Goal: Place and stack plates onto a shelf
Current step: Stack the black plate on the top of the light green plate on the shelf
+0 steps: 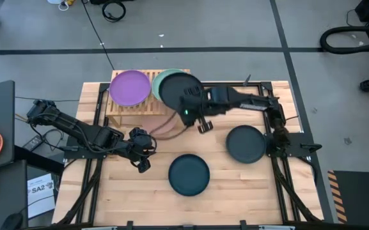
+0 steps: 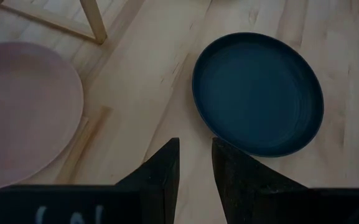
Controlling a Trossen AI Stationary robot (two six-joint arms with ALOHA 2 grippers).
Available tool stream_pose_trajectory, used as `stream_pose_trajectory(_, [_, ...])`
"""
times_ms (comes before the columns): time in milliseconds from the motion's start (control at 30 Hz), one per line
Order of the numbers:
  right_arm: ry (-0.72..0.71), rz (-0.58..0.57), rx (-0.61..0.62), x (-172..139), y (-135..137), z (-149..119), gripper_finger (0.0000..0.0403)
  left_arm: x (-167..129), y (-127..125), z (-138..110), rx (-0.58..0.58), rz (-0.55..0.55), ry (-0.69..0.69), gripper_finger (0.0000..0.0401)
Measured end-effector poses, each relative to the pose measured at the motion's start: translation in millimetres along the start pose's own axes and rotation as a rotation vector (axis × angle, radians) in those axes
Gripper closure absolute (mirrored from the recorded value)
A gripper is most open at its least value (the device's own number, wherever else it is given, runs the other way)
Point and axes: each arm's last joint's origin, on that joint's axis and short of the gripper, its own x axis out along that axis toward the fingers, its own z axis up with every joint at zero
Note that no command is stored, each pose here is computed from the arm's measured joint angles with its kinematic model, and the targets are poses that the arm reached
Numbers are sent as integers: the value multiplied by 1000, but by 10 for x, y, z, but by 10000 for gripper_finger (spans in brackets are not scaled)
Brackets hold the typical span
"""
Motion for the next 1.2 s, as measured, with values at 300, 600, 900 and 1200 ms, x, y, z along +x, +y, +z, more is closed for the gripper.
stream_pose_trajectory(300, [-119,86,-6,200,-438,-193,381,0,0,0,0,0,0,301])
stream_pose_trajectory(600, [-247,77,-24,273,-680,-257,380,0,1,0,-1,0,0,301])
stream_pose_trajectory(900, [-267,90,15,382,-776,-322,380,0,0,0,-3,0,0,301])
stream_pose_trajectory(1200, [-206,79,10,605,-737,-321,380,1,0,0,-3,0,0,301])
